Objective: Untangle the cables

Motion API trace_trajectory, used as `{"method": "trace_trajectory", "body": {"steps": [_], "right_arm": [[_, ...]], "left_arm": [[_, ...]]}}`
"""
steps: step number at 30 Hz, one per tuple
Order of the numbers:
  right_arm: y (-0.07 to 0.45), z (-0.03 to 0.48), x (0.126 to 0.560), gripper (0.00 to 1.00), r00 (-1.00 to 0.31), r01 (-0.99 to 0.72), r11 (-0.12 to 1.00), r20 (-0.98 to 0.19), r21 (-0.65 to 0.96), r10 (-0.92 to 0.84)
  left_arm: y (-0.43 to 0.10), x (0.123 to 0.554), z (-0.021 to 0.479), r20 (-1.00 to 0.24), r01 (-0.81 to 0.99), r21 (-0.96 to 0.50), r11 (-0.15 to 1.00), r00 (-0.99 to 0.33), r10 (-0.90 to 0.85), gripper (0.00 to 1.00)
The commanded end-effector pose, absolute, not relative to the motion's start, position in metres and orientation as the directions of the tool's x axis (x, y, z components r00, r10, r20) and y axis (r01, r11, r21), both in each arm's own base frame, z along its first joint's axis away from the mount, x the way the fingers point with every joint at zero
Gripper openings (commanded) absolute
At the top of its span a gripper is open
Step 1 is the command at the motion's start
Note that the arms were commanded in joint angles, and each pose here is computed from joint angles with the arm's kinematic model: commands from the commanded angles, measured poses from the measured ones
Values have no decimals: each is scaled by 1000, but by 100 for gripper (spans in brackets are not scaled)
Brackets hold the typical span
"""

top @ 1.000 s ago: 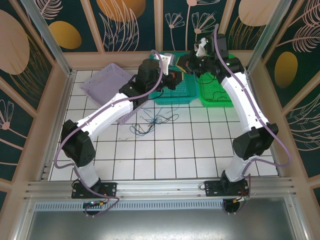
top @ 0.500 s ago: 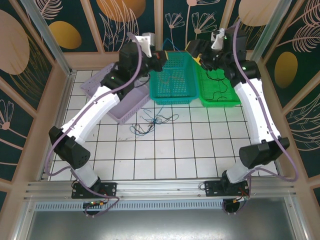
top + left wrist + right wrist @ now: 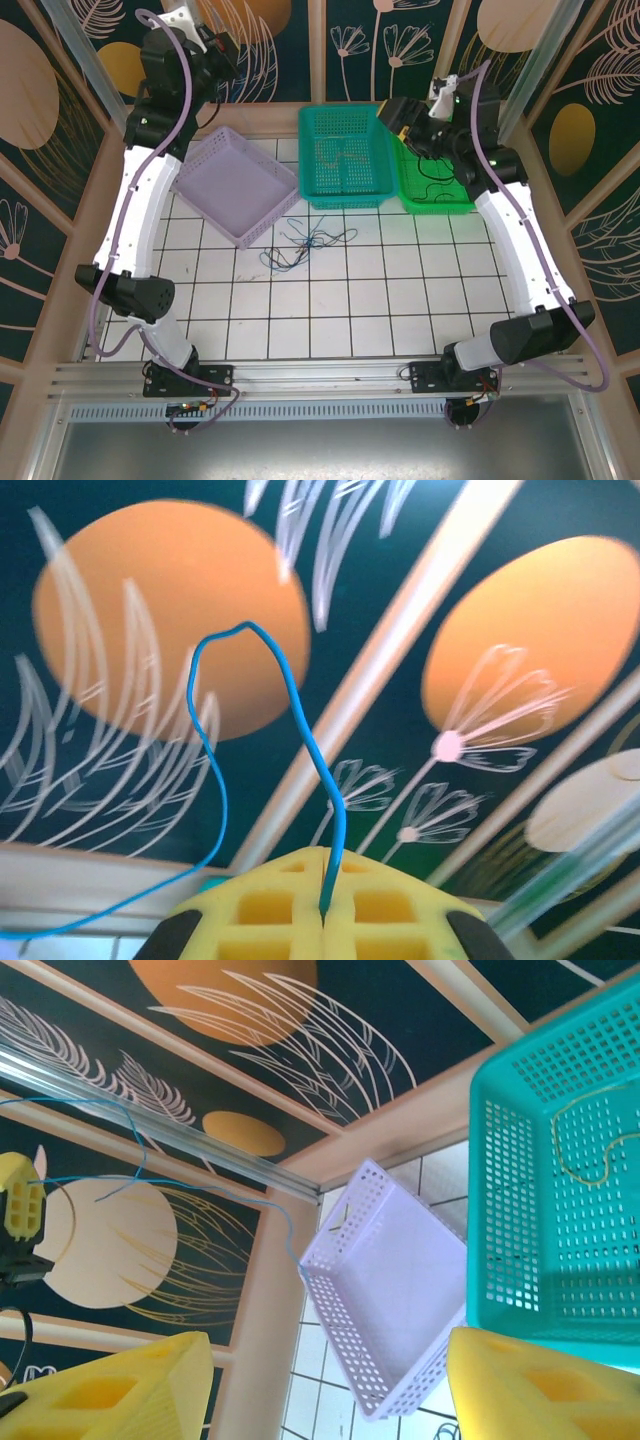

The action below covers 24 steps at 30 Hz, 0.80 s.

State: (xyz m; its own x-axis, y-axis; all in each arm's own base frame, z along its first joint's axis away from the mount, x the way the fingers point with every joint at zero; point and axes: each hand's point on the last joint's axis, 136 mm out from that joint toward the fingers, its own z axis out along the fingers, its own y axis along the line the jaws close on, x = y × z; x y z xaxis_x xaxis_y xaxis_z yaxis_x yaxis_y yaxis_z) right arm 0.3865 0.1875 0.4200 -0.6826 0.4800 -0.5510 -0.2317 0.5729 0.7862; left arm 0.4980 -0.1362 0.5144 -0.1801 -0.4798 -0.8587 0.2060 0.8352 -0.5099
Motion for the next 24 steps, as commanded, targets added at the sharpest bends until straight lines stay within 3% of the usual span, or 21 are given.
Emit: {"method": "trace_trajectory", "body": {"steps": [1, 7, 14, 15, 17, 19, 21, 24], "right_arm": [[190, 436, 374, 63, -656, -294, 557, -587, 777, 474], [192, 422, 368, 63, -672, -274, 563, -574, 780, 468], [201, 408, 362, 63, -698, -266, 563, -559, 782, 447], [202, 406, 362, 63, -702, -264, 567, -559, 781, 443], [206, 400, 360, 63, -711, -260, 575, -557, 776, 430], [207, 390, 358, 63, -717, -247, 591, -555, 768, 421], [207, 377, 355, 63, -728, -230, 613, -551, 756, 408], [199, 345, 348, 61, -737, -171, 680, -551, 713, 393]], "left_arm": [[-121, 523, 436, -831, 83, -507, 858, -314, -460, 0], [-107, 521, 322, -720, -27, -566, 824, -469, -511, 0], [-62, 501, 220, -569, -219, -621, 753, -535, -625, 0], [-57, 499, 214, -569, -241, -605, 759, -536, -624, 8], [-53, 496, 214, -571, -262, -589, 765, -536, -622, 39], [-52, 493, 219, -565, -277, -583, 764, -538, -626, 62], [-54, 491, 236, -570, -257, -595, 761, -532, -626, 72], [-48, 484, 268, -593, -266, -588, 764, -501, -631, 75]]}}
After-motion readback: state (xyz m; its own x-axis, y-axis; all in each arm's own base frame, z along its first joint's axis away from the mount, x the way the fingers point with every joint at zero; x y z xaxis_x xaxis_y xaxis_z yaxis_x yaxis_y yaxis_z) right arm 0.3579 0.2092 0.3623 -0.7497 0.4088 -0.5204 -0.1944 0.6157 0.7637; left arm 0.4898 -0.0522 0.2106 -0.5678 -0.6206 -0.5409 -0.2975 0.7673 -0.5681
